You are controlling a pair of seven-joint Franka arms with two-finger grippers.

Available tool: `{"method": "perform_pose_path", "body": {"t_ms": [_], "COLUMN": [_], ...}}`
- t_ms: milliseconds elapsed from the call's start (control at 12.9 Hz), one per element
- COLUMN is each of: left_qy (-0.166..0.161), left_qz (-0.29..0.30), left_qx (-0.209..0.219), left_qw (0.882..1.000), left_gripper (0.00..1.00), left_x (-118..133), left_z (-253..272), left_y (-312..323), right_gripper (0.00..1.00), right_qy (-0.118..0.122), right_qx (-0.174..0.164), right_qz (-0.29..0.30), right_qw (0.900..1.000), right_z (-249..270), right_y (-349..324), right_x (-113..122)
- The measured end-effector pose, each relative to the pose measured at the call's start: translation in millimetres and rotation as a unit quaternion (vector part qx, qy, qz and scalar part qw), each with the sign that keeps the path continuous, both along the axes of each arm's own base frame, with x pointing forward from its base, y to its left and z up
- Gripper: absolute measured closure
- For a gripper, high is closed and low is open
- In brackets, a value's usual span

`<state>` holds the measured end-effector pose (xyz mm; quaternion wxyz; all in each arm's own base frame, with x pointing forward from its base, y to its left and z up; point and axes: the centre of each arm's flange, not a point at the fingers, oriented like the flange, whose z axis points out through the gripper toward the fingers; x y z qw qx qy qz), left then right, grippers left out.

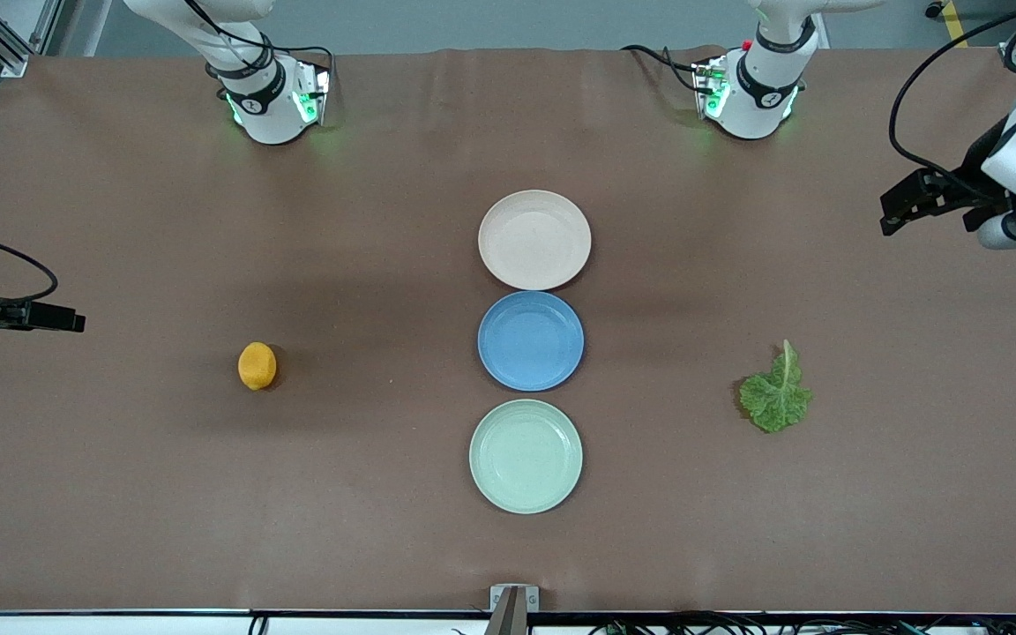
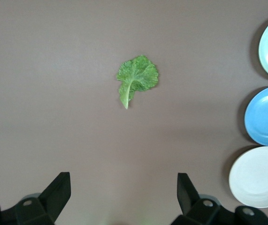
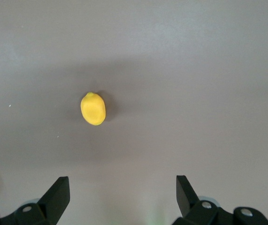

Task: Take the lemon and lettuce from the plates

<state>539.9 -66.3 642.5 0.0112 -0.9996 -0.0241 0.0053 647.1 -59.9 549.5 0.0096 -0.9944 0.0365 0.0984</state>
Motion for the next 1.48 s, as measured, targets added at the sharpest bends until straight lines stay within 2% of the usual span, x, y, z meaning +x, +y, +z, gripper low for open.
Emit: {"method": "perform_pose_path", "body": {"t_ms": [389, 700, 856, 1478], "left_qy": [-0.005, -0.006, -0.005, 0.003], "left_qz": [-0.005, -0.009, -0.011, -0.011], "left_qx": [-0.001, -0.001, -0.001, -0.001], "left_qw": [1.000, 1.000, 1.000, 1.000], "left_gripper": [0.00, 0.00, 0.00, 0.00], "left_x": [-16, -25, -25, -21], "left_z": [9, 12, 10, 2], "left_y": [7, 8, 6, 5], "right_gripper": [0.00, 0.00, 0.00, 0.00], "right_qy": [0.003, -0.032, -0.041, -0.072], "right_qx": [0.005, 0.007, 0.009, -0.003], "right_qz": [0.010, 0.006, 0.006, 0.010], "right_qw": [1.000, 0.999, 0.999, 0.997], "right_z": [19, 27, 34, 75], "right_y": [13, 10, 10, 8], "right_x": [-22, -51, -67, -95]}}
